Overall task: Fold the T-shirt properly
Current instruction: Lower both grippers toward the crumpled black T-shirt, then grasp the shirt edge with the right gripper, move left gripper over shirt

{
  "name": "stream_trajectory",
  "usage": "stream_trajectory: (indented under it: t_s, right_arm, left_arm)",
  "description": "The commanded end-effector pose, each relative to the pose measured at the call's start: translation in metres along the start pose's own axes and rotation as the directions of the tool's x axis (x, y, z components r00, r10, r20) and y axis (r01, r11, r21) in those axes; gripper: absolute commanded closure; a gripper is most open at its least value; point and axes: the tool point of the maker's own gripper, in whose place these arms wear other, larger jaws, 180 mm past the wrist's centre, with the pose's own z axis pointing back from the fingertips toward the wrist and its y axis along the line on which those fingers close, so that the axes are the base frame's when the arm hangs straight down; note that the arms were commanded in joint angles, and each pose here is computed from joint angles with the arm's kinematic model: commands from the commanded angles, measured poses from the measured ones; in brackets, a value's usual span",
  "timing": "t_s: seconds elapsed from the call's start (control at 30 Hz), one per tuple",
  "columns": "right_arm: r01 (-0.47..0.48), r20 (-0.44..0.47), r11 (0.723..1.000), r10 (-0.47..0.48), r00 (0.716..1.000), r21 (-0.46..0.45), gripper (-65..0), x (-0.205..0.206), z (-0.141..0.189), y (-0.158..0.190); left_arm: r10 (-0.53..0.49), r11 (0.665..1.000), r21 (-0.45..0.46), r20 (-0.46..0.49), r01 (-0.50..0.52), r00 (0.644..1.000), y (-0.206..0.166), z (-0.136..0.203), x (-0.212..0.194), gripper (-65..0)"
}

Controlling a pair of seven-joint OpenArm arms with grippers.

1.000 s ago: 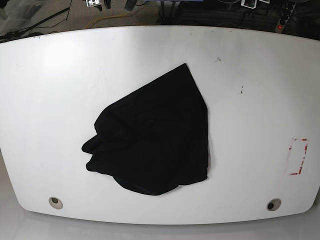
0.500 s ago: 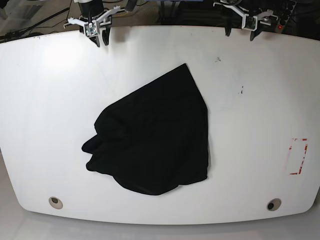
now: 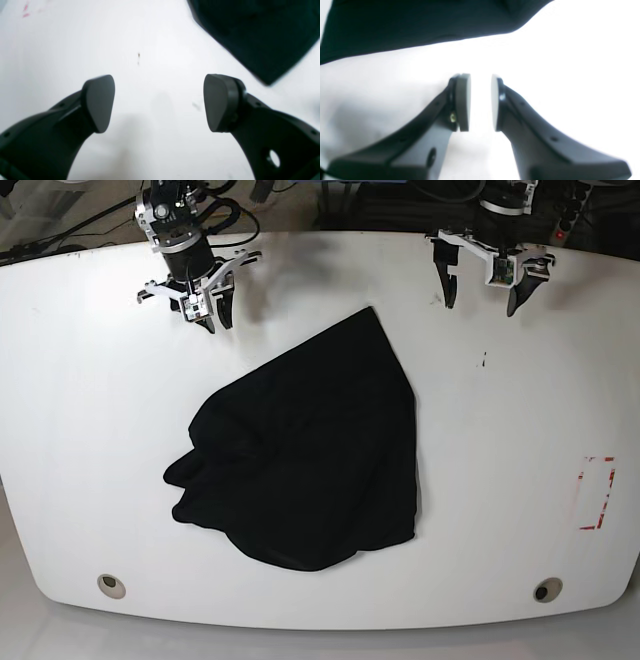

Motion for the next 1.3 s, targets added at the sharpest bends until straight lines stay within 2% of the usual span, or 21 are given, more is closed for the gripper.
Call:
stream_trajectory:
  t_s: [0.0,0.1,0.37,0.53,0.67,0.83,1.0,1.27]
  right_arm:
    - [-0.014,0.051,1.000,0.014,0.999,-0.001,-20.6,0.020,-0.005,-0.004]
    - [-0.033,0.055,0.999,0.033,0.998,0.010,-27.4,0.033,-0.015,-0.007]
    - [-0.141,0.065,0.988,0.137,0.989,0.067,-28.2,0.078,-0.043,-0.010]
    - [-0.203,0.014,0.971,0.202,0.979,0.123,-28.2,0.092,-0.069,-0.007]
    - [-0.219,-0.016,0.959,0.226,0.974,0.181,-28.2,0.093,-0.090,0.001]
    - [-0.204,-0.031,0.942,0.220,0.975,0.266,-28.2,0.092,-0.114,0.021]
    - [-0.118,-0.037,0.929,0.139,0.990,0.350,-28.2,0.095,-0.136,0.034]
    - [-0.075,-0.068,0.922,0.109,0.992,0.381,-28.2,0.096,-0.157,0.035]
  left_arm:
    - [-0.008,1.000,0.006,0.058,0.008,0.998,0.003,-0.003,0.016,-51.8]
    - [-0.022,1.000,0.007,0.084,0.021,0.996,0.007,-0.014,0.022,-51.8]
    - [0.012,0.997,-0.078,0.080,-0.005,0.997,-0.025,-0.033,0.015,-51.8]
    - [-0.015,0.984,-0.174,0.061,0.025,0.998,-0.049,-0.037,0.005,-51.8]
    - [-0.026,0.978,-0.205,0.059,0.038,0.998,-0.056,-0.036,0.003,-51.8]
    - [-0.052,0.977,-0.202,0.059,0.063,0.997,-0.056,-0.036,0.002,-51.8]
    - [-0.132,0.966,-0.216,0.063,0.143,0.989,-0.065,-0.035,0.000,-51.8]
    - [-0.128,0.964,-0.228,0.070,0.141,0.989,-0.070,-0.035,0.002,-51.8]
